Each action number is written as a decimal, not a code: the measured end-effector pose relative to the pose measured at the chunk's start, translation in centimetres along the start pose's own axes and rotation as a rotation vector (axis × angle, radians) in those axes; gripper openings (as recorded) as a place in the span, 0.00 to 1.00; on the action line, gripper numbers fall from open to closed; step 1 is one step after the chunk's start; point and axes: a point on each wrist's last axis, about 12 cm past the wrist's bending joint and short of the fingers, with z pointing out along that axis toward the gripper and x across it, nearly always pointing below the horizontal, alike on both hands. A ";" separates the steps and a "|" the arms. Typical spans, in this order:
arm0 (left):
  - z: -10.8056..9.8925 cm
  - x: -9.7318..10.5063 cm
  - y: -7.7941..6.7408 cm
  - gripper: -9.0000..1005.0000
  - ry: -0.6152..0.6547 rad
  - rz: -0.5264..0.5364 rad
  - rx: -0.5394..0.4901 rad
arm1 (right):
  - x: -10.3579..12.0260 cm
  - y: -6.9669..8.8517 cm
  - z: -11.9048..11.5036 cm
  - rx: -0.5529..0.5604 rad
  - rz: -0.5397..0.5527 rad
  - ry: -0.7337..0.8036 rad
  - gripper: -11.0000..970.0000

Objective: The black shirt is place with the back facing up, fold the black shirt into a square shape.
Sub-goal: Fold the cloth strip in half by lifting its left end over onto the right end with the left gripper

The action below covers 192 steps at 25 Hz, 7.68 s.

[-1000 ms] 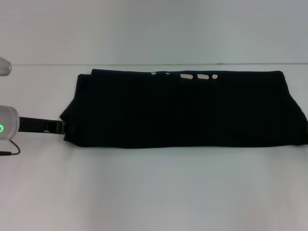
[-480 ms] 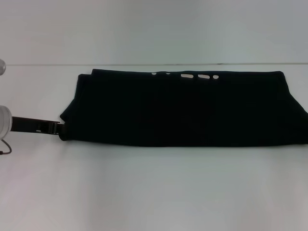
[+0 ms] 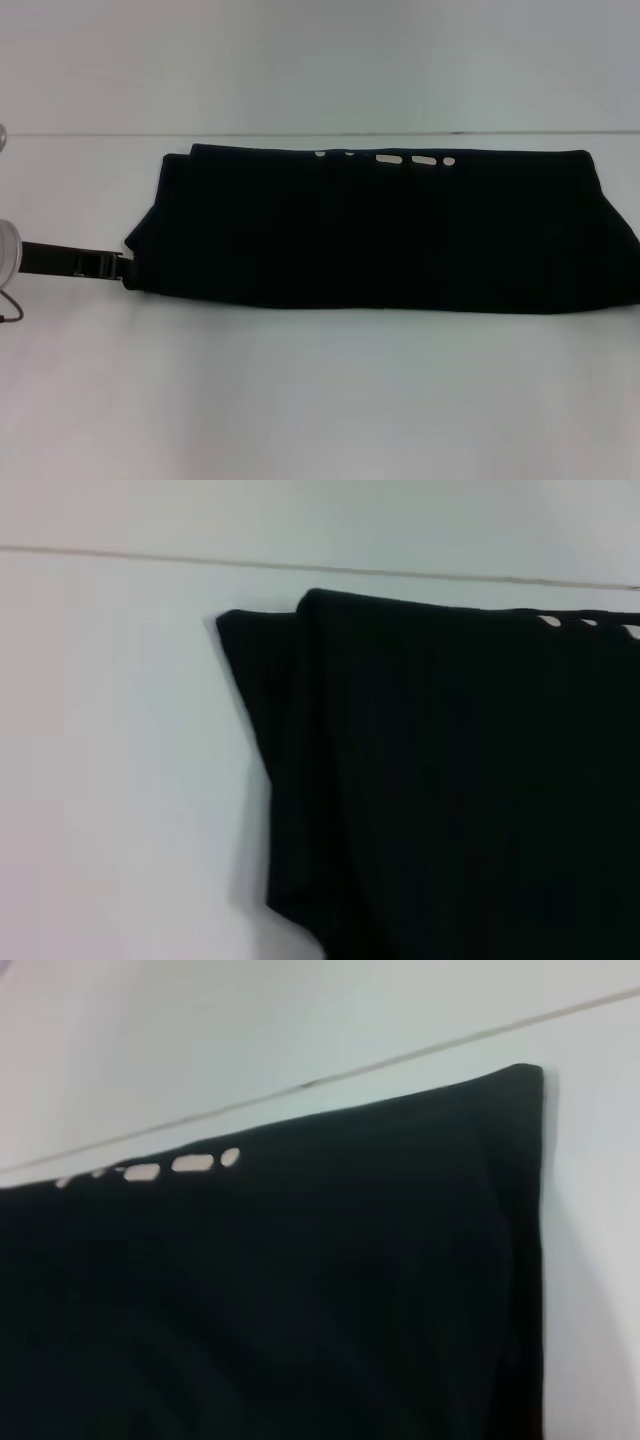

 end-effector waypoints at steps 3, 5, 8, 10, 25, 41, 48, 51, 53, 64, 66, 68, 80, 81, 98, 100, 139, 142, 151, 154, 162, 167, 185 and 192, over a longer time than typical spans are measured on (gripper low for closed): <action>-0.4 -0.2 -0.1 0.10 -0.002 -0.007 0.013 | -0.1 -0.2 -0.7 -0.011 0.012 -0.030 0.03; -0.7 -0.4 0.0 0.10 -0.013 -0.015 0.007 | -0.2 -0.3 -1.1 -0.017 0.012 -0.050 0.06; -1.3 -0.4 0.4 0.11 -0.034 -0.038 -0.006 | -0.3 -0.3 -2.1 -0.047 0.007 -0.097 0.16; -1.8 -0.2 0.7 0.14 -0.050 -0.061 -0.015 | -0.2 -0.1 -2.9 -0.090 0.000 -0.141 0.22; -2.4 0.7 -1.1 0.60 0.073 -0.254 0.179 | -2.8 5.2 -0.3 -0.344 -0.332 -0.310 0.68; -0.8 2.1 -1.0 0.93 0.088 -0.751 0.270 | -7.1 8.5 1.3 -0.361 -0.514 -0.212 0.96; -0.1 2.6 -1.1 0.93 0.104 -0.905 0.278 | -7.2 9.5 1.7 -0.383 -0.598 -0.190 0.96; 0.2 2.9 -0.8 0.93 0.093 -0.970 0.282 | -7.3 9.7 1.8 -0.384 -0.614 -0.198 0.96; 0.2 2.9 -0.7 0.93 0.085 -0.995 0.283 | -7.5 9.8 1.9 -0.380 -0.620 -0.202 0.96; 0.8 3.7 -0.3 0.93 0.057 -1.083 0.291 | -8.0 10.1 2.1 -0.367 -0.633 -0.216 0.96; 0.9 3.9 -0.1 0.93 0.047 -1.094 0.284 | -8.1 10.1 2.1 -0.367 -0.635 -0.216 0.96; 1.0 4.0 0.0 0.93 0.040 -1.103 0.276 | -8.1 10.2 2.2 -0.368 -0.637 -0.216 0.96; 1.2 4.5 0.5 0.93 0.008 -1.130 0.255 | -8.4 10.3 2.2 -0.368 -0.638 -0.222 0.96; 1.2 4.5 0.5 0.93 0.004 -1.131 0.255 | -8.4 10.4 2.2 -0.368 -0.639 -0.222 0.96; 1.1 4.3 0.9 0.93 -0.022 -1.133 0.238 | -8.5 10.4 2.2 -0.370 -0.636 -0.223 0.96; 1.2 4.3 0.9 0.93 -0.022 -1.134 0.238 | -8.5 10.5 2.2 -0.371 -0.636 -0.223 0.96; 1.9 4.5 1.0 0.93 -0.055 -1.141 0.208 | -8.9 10.8 2.3 -0.368 -0.638 -0.241 0.96; 1.9 4.4 1.1 0.93 -0.062 -1.141 0.203 | -9.0 10.8 2.3 -0.367 -0.641 -0.243 0.96; 1.8 3.6 1.5 0.93 -0.105 -1.113 0.177 | -9.2 10.9 2.2 -0.366 -0.648 -0.248 0.96; 1.7 3.3 1.6 0.93 -0.116 -1.105 0.177 | -9.2 10.9 2.2 -0.366 -0.648 -0.249 0.96; 1.8 2.9 1.5 0.93 -0.117 -1.074 0.181 | -9.3 10.9 2.2 -0.365 -0.648 -0.251 0.96; 1.8 2.5 1.2 0.93 -0.108 -1.018 0.184 | -9.3 11.0 2.1 -0.369 -0.648 -0.258 0.96; 2.0 3.2 1.1 0.52 -0.050 -0.921 0.148 | -9.3 11.0 2.1 -0.373 -0.657 -0.260 0.96; 2.0 3.2 1.2 0.24 -0.042 -0.894 0.127 | -9.4 11.1 2.1 -0.374 -0.658 -0.260 0.96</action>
